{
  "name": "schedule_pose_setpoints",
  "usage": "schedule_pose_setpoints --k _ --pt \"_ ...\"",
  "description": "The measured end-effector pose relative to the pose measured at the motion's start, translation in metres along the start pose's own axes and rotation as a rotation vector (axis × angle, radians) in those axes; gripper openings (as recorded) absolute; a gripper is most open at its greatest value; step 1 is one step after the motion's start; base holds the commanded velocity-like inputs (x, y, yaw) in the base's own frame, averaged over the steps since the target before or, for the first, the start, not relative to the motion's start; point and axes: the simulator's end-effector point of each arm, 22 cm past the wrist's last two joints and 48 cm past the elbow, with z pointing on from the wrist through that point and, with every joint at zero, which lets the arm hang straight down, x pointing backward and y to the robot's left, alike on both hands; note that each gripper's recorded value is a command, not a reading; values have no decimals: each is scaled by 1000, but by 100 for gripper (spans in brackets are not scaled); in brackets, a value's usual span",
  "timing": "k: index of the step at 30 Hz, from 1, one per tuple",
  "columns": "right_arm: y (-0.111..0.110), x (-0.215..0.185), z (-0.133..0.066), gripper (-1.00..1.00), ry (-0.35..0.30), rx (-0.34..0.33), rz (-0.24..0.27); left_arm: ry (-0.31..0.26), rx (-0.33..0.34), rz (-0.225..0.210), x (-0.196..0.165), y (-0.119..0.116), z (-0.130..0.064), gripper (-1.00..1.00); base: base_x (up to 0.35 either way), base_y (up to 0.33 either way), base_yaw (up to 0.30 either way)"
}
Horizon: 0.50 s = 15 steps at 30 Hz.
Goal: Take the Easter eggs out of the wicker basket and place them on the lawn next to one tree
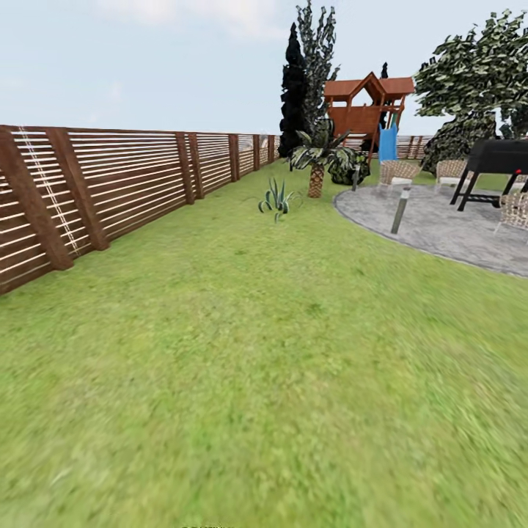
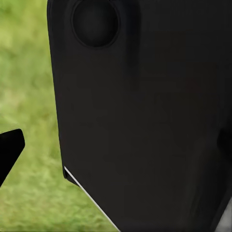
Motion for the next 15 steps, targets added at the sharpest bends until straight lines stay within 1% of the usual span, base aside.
schedule_pose_setpoints --k 5,7,10,15 --pt "0 0 0 100 0 0 0 0 0 0 0 0 0 100 0 0 284" --pt "0 0 0 100 0 0 0 0 0 0 0 0 0 100 0 0 189" --pt "-1 0 0 100 1 1 1 0 0 0 0 0 0 100 0 0 65" --pt "-2 3 0 100 9 2 -3 0 0 0 0 0 0 100 0 0 9"
